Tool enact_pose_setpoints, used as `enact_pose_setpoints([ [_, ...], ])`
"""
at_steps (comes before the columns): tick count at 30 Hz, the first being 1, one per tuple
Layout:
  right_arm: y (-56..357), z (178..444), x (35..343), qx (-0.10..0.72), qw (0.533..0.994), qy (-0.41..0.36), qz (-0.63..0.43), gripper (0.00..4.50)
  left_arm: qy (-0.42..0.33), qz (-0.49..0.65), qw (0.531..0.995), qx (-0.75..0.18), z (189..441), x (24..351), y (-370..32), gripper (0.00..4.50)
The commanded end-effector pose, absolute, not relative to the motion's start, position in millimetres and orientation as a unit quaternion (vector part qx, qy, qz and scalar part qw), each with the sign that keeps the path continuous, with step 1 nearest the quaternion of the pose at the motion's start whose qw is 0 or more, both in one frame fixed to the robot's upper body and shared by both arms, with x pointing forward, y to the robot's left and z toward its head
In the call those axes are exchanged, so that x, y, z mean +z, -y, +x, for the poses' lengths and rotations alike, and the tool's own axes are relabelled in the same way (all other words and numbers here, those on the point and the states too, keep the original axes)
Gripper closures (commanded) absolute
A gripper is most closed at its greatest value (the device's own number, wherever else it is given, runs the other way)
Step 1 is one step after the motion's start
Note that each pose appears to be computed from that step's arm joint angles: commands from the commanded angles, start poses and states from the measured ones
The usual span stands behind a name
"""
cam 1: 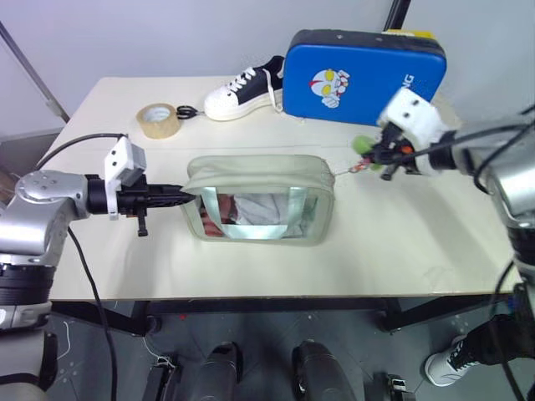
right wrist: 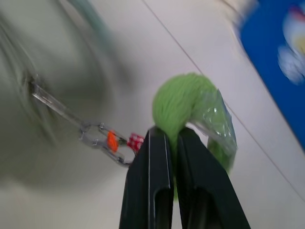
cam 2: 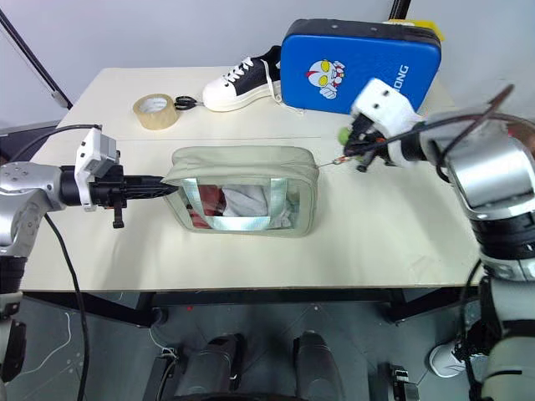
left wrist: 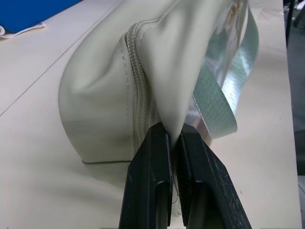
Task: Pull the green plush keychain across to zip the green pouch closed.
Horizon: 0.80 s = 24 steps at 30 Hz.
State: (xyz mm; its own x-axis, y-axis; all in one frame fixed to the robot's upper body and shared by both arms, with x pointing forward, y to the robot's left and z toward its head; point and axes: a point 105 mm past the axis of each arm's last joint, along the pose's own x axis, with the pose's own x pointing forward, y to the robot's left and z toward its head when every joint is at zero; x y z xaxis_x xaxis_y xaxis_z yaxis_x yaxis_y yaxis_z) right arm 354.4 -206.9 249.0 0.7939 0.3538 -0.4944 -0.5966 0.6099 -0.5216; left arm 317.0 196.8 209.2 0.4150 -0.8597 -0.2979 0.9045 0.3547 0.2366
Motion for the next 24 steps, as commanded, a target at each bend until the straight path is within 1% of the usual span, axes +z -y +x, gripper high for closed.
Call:
enact_pose_setpoints([
  [1, 256.6, 352.6, 233.7, 0.171, 0.871, -0.208, -0.410, 4.46, -0.056, 0.187, 0.832, -0.519, 317.0, 215.1, -206.6, 4.50],
  [2, 256.6, 350.1, 226.0, 0.176, 0.867, -0.215, -0.414, 4.46, -0.055, 0.187, 0.833, -0.519, 316.6, 215.2, -206.6, 4.50],
  [5, 238.4, 335.3, 190.9, 0.227, 0.847, -0.237, -0.418, 4.46, -0.052, 0.183, 0.837, -0.513, 316.6, 216.4, -207.6, 4.50],
  [8, 221.9, 330.1, 175.5, 0.252, 0.847, -0.237, -0.405, 4.46, -0.053, 0.181, 0.837, -0.514, 315.4, 216.1, -207.4, 4.50],
  [12, 195.9, 332.2, 169.5, 0.277, 0.861, -0.221, -0.366, 4.46, -0.053, 0.180, 0.838, -0.512, 316.4, 216.8, -208.2, 4.50],
  [16, 182.7, 338.4, 170.0, 0.275, 0.876, -0.213, -0.335, 4.46, -0.052, 0.179, 0.838, -0.512, 315.7, 217.1, -208.0, 4.50],
  [18, 178.0, 338.3, 168.6, 0.279, 0.877, -0.212, -0.329, 4.46, -0.051, 0.179, 0.839, -0.511, 316.0, 217.2, -208.2, 4.50],
  [21, 171.3, 334.3, 157.6, 0.289, 0.869, -0.221, -0.336, 4.46, -0.049, 0.177, 0.839, -0.512, 315.9, 217.2, -207.5, 4.50],
  [24, 168.9, 335.4, 159.6, 0.290, 0.870, -0.216, -0.336, 4.46, -0.047, 0.175, 0.838, -0.515, 316.3, 216.4, -205.0, 4.50],
])
